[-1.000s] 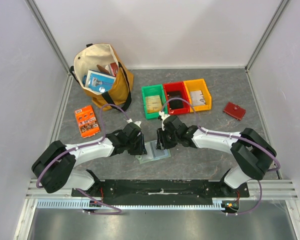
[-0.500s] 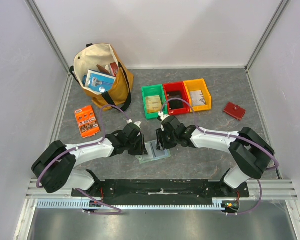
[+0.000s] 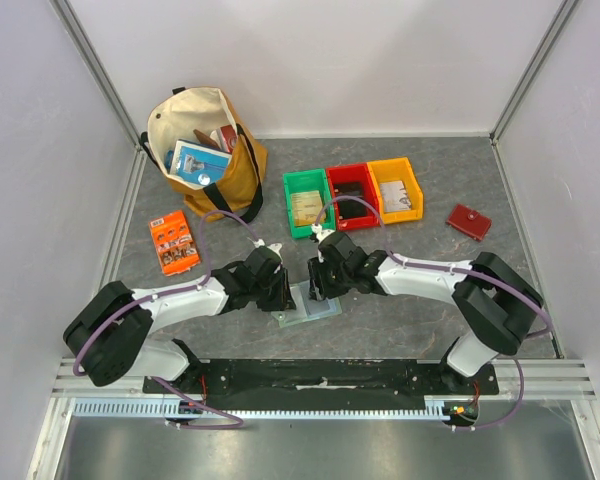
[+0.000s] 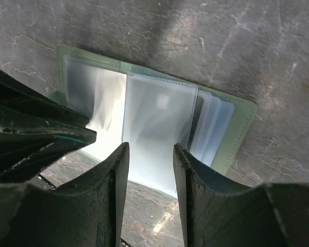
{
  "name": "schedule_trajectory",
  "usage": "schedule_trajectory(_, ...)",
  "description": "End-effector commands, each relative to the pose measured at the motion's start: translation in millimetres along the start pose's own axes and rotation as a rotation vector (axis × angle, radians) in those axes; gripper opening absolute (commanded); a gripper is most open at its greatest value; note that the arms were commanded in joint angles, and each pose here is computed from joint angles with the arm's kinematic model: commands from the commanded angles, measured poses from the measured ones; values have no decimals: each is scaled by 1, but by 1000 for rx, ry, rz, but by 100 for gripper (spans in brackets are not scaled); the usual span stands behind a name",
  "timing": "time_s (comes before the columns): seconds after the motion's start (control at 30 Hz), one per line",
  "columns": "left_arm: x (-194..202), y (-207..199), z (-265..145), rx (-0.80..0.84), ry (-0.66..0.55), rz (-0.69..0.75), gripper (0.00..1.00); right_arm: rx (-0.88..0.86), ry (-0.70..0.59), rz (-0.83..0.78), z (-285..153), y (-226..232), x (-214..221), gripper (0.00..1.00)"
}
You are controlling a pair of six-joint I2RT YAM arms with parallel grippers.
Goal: Take the credit cards out of the card holder
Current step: Remove the credit card from the card holder.
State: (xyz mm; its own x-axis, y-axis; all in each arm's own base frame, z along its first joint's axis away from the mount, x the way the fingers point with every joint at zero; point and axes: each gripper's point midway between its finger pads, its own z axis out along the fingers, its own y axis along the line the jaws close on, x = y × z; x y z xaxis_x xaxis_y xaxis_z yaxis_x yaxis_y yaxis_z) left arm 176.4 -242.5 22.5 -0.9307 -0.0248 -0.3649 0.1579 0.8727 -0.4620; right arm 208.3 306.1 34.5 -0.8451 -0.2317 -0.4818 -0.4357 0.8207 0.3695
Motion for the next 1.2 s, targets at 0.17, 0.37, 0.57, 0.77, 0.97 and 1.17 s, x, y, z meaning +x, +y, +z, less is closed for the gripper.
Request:
schedule_trajectory(0.17, 8, 2, 3, 14, -4, -67, 28, -124, 39, -11, 20, 29, 8, 46)
schedule_trajectory(0.37, 5, 0, -2, 49, -62, -124, 35, -146, 36, -13, 21, 33, 7, 45)
schedule_trajectory(0.57, -1, 0, -3, 62, -111, -180, 41, -161, 39, -10, 21, 35, 10, 44)
schedule_trajectory(0.77, -5, -5, 7, 60, -97, -186, 36, -186, 3, -10, 12, 43, -2, 43)
schedule_trajectory(0.97, -3, -3, 9, 50, -91, -187, 36, -106, -98, -33, -12, 36, -28, 45)
schedule_trajectory(1.17, 3, 1, 9, 43, -81, -192, 36, 79, -117, -63, -16, 4, -33, 53)
